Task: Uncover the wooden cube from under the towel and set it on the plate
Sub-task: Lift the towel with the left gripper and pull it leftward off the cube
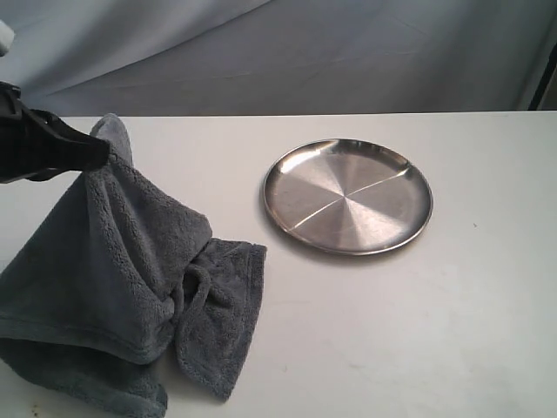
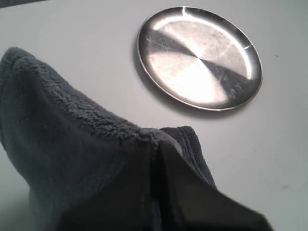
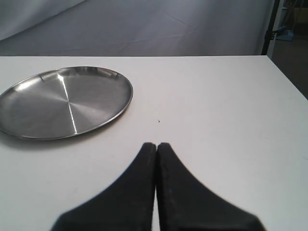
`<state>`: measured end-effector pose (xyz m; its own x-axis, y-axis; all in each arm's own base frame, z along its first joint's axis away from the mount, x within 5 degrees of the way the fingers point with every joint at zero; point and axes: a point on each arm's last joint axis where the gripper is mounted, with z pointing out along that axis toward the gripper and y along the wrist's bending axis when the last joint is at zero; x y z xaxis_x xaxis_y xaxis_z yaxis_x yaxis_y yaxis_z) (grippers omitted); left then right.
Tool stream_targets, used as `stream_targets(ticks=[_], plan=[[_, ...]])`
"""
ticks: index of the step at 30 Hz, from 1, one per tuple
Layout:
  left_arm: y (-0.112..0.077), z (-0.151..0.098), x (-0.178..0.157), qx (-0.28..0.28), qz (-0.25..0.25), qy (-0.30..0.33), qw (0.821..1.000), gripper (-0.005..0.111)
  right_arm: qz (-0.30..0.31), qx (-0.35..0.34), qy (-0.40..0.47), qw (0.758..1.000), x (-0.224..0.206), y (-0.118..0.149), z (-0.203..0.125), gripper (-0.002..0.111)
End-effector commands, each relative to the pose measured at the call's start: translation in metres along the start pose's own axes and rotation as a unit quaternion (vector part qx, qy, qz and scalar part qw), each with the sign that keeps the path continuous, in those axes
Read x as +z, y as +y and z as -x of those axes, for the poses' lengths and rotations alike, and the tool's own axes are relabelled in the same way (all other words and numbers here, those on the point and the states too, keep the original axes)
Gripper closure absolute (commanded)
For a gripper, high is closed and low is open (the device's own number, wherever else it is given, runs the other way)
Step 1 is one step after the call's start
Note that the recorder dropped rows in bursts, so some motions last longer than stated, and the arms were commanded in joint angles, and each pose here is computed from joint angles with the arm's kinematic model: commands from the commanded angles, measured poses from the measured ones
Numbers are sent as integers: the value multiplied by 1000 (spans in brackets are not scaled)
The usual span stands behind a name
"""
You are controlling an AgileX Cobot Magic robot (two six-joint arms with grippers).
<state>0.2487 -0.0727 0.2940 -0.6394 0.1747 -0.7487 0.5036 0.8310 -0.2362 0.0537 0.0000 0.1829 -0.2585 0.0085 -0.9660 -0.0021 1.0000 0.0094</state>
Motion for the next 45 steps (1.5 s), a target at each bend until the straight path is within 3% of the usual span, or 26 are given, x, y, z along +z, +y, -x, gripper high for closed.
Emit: stream_targets(ticks=[1,15,23,35,45], plan=[[-8,11,-18,12,17,-57,998,107,2,-1,-3,1000,0,0,-1,108],[-22,16,-51,46,28,-114,992,107,2,-2,-3,1000,0,0,-1,108],[-21,18,-53,47,39,-126,990,107,2,-1,-3,1000,0,0,-1,108],[-11,26,-58,63,107,-167,978,107,2,-2,-3,1000,0,0,-1,108],[-11,26,-58,63,107,-167,978,107,2,-1,-3,1000,0,0,-1,108]])
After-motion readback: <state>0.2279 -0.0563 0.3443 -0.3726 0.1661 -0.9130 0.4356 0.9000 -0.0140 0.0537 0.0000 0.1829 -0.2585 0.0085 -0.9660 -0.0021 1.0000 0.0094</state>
